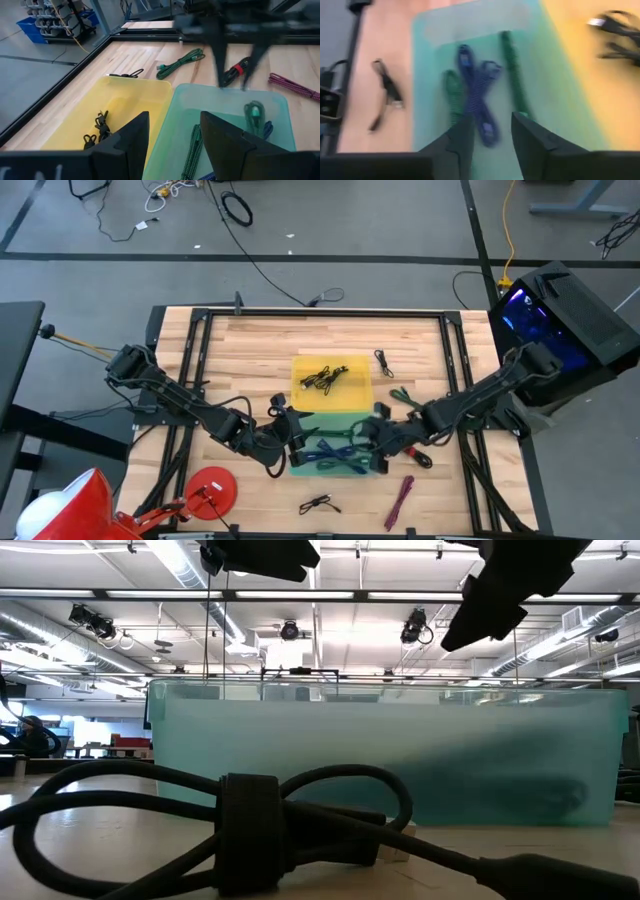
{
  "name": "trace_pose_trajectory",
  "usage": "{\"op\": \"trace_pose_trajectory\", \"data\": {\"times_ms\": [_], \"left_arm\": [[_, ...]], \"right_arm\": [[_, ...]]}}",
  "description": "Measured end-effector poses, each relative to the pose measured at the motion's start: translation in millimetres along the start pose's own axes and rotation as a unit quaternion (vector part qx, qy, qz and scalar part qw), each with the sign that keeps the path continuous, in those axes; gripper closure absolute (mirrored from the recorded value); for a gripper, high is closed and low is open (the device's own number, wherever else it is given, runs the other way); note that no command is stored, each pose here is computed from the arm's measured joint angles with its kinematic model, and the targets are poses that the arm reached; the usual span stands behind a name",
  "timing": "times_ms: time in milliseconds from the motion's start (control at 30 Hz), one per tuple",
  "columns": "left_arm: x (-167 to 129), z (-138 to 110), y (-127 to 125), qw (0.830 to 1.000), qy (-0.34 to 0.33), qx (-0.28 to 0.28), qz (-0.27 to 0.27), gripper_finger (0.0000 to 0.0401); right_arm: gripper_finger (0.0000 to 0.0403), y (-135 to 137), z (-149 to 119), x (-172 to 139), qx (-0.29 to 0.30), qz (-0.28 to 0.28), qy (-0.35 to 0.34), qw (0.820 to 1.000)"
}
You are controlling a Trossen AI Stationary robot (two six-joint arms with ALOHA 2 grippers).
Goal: Pick & Place USB Port
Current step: Put the striped green charger cable into the blue bin
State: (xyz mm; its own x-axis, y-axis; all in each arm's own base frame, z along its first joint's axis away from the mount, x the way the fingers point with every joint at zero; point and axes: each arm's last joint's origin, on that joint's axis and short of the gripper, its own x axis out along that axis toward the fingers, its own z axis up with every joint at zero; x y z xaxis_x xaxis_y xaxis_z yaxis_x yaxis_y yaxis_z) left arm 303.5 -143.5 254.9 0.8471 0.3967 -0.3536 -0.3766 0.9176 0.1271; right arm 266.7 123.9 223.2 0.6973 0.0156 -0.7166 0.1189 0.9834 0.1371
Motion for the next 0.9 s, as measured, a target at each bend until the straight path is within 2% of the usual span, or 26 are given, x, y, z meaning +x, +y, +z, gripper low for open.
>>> {"op": "trace_pose_trajectory", "data": {"times_ms": [133, 300, 467, 600, 900], "left_arm": [[0.0, 0.0, 0.0, 1.000, 0.000, -0.002, 0.000, 0.0220], [0.0, -0.1, 0.0, 1.000, 0.000, -0.002, 0.000, 0.0220], [0.0, 0.0, 0.0, 1.000, 0.000, -0.002, 0.000, 0.0220], [0.0, 0.0, 0.0, 1.000, 0.000, -0.002, 0.000, 0.0220], [-0.1, -0.3, -1.0, 1.000, 0.006, -0.005, -0.018, 0.0220]], "right_arm": [[0.0257, -20.1, 1.6, -25.9, 0.012, -0.049, 0.013, 0.999], [0.0257, -43.1, -2.4, -65.1, 0.038, -0.101, 0.023, 0.994], [0.0261, -63.3, -22.0, -90.5, 0.088, -0.180, 0.088, 0.976], [0.0256, -72.8, -34.9, -97.2, 0.113, -0.246, 0.129, 0.954], [0.0218, -85.6, -76.2, -74.2, 0.135, -0.270, 0.195, 0.933]]}}
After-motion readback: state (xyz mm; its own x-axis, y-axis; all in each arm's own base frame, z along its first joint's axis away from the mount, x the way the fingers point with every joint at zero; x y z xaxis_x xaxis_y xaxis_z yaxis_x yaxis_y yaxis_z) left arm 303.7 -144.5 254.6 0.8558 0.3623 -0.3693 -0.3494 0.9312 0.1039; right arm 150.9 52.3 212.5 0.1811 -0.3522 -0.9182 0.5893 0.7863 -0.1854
